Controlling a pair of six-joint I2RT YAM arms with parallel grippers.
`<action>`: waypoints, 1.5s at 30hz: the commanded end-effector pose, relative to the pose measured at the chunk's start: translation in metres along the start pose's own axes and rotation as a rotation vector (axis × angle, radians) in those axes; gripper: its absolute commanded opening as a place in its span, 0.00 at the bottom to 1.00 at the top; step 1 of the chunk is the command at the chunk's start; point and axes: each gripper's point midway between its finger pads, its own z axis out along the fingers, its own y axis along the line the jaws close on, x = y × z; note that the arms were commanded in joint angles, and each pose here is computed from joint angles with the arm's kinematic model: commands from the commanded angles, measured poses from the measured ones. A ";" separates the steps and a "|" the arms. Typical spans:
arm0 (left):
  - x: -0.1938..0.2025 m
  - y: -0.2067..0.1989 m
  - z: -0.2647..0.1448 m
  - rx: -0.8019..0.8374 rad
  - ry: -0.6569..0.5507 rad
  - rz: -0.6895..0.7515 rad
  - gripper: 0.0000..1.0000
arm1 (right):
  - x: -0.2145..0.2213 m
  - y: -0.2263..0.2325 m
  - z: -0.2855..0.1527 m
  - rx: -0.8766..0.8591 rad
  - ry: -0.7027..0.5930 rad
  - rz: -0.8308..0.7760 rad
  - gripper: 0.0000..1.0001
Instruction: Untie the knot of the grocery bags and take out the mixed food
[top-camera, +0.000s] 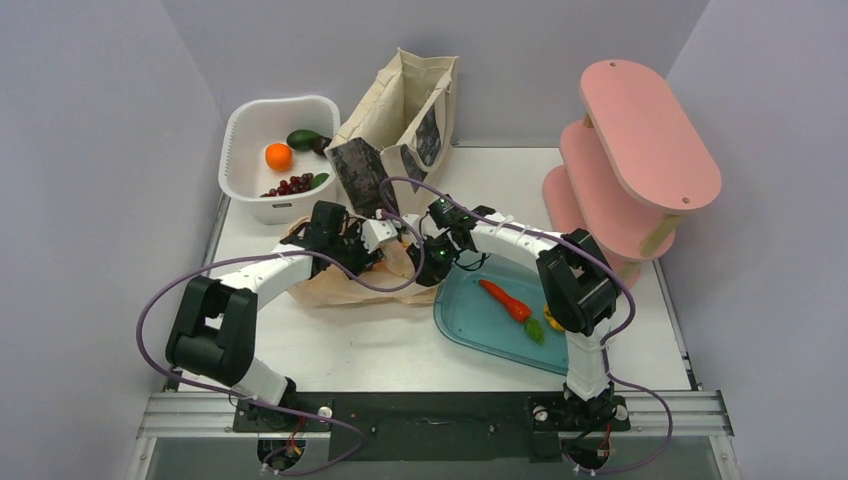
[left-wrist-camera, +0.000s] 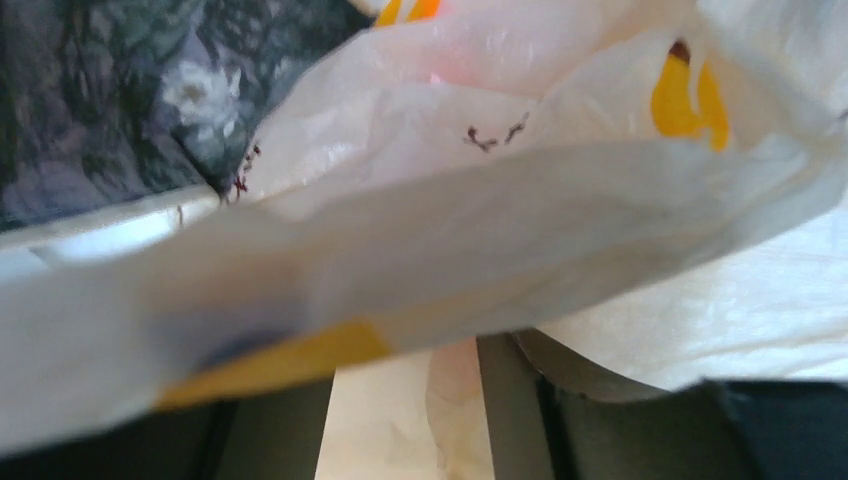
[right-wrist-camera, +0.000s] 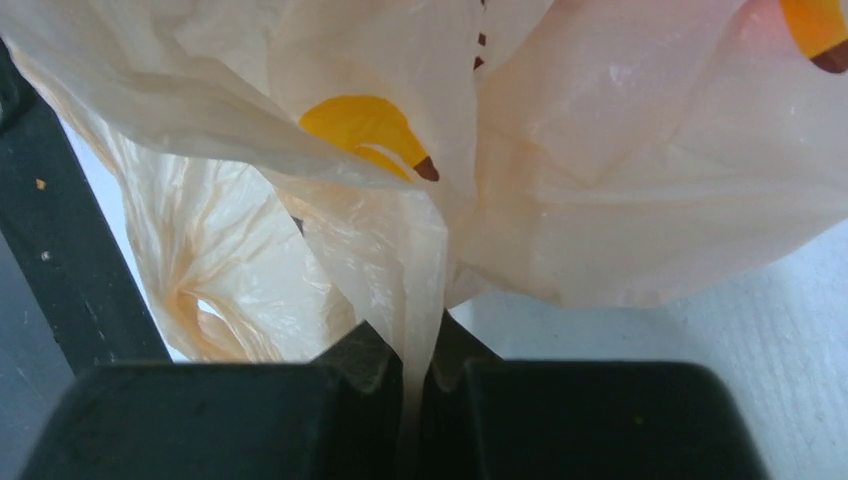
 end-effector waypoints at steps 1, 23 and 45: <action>0.074 -0.011 -0.022 0.018 0.240 0.041 0.45 | -0.052 0.028 -0.010 -0.055 -0.146 -0.206 0.00; 0.015 0.028 -0.082 -0.154 -0.239 -0.079 0.35 | -0.052 0.022 0.000 -0.089 -0.169 -0.050 0.00; -0.022 -0.060 -0.055 0.135 -0.357 0.164 0.00 | -0.111 0.009 0.038 -0.020 -0.381 0.430 0.73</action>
